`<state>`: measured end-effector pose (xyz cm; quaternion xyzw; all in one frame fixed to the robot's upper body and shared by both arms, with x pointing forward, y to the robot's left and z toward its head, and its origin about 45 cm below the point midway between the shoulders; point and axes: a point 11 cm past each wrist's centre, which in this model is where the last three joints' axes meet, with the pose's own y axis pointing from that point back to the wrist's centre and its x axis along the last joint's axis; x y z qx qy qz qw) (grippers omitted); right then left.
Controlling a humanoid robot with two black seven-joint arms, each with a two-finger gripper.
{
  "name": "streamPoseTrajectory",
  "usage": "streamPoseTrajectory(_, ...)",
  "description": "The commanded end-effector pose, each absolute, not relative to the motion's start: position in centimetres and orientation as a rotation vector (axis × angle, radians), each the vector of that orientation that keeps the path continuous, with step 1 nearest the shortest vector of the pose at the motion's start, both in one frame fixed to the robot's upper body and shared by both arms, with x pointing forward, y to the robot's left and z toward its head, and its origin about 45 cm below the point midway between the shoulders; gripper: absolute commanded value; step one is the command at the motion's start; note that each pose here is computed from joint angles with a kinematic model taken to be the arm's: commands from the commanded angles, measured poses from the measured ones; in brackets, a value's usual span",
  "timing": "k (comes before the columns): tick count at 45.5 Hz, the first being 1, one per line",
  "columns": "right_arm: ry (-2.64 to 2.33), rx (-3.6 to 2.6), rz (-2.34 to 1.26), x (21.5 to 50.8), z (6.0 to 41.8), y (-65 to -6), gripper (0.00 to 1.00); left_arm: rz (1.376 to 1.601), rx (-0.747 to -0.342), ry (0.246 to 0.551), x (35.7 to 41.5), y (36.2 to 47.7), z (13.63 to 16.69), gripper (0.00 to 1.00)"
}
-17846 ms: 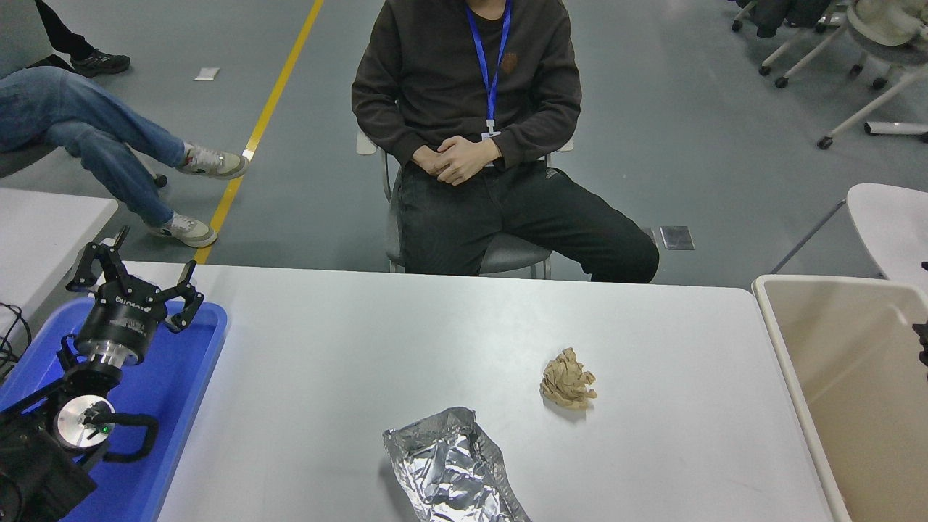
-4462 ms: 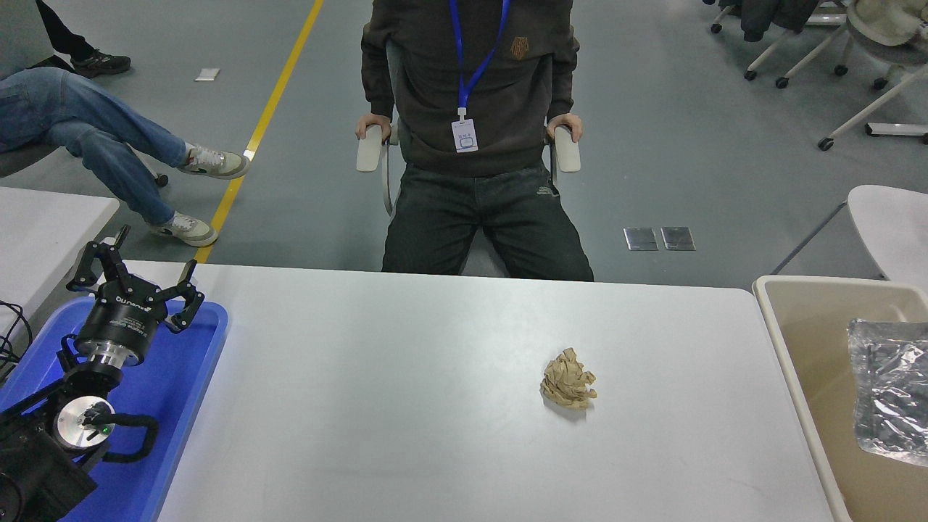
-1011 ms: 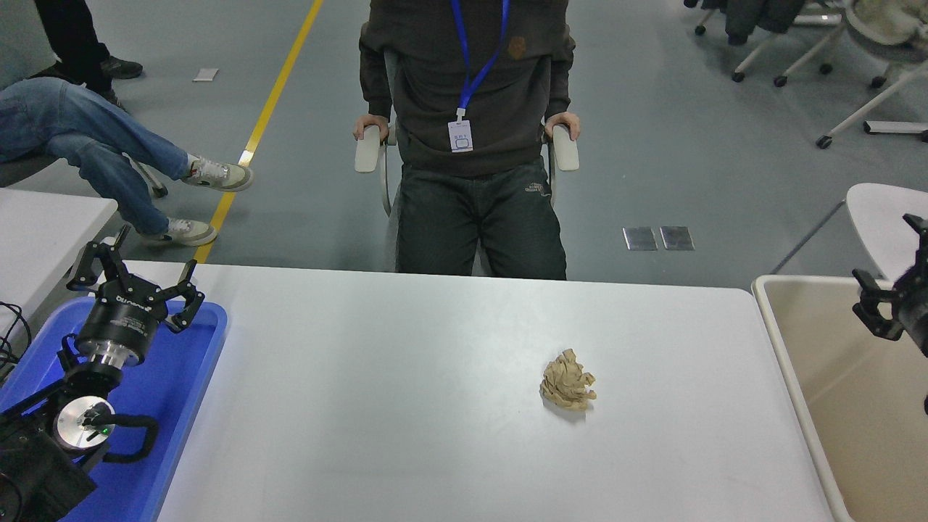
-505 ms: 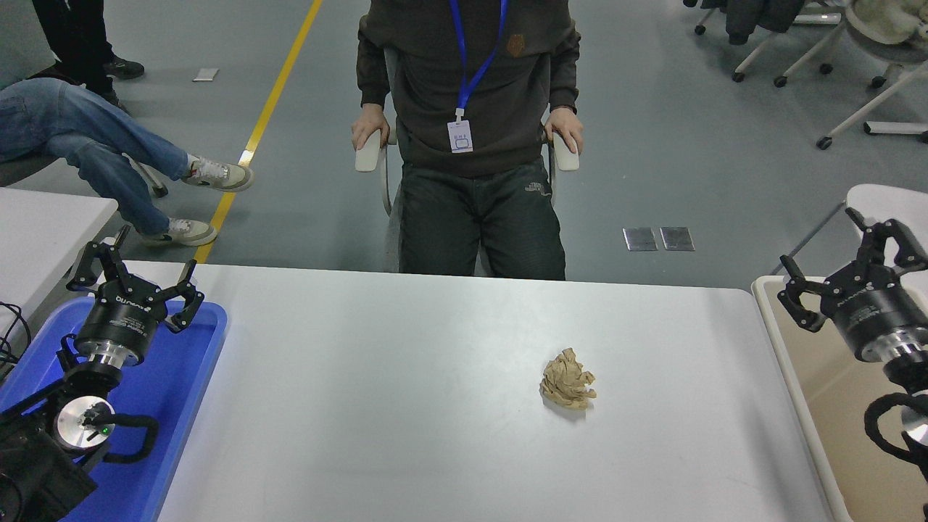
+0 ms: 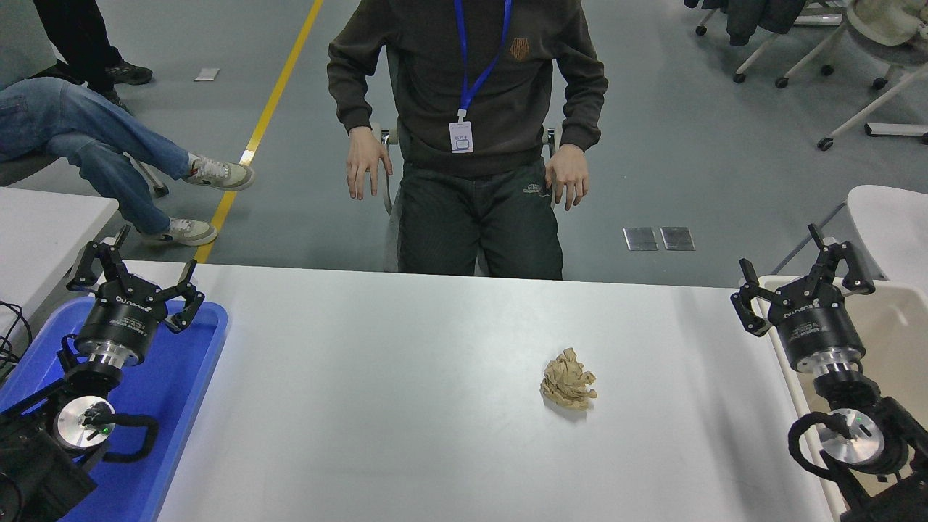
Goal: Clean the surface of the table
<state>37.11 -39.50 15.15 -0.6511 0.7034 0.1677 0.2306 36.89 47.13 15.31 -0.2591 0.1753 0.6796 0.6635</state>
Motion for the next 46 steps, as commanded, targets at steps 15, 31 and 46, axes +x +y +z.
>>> streamPoseTrajectory(15, 1.949, -1.77, 0.449, 37.7, 14.4, -39.1, 0.98, 1.536, -0.586, 0.396, 36.89, 47.1, 15.31, 1.0)
streamPoseTrajectory(31, 1.978, -1.923, 0.44, 37.8, 14.4, -36.5, 0.98, 1.536, -0.586, 0.396, 36.89, 47.1, 15.31, 1.0)
streamPoseTrajectory(46, 1.823, -2.23, 0.389, 37.9, 18.9, -32.3, 0.98, 1.536, -0.586, 0.396, 36.89, 47.1, 15.31, 1.0)
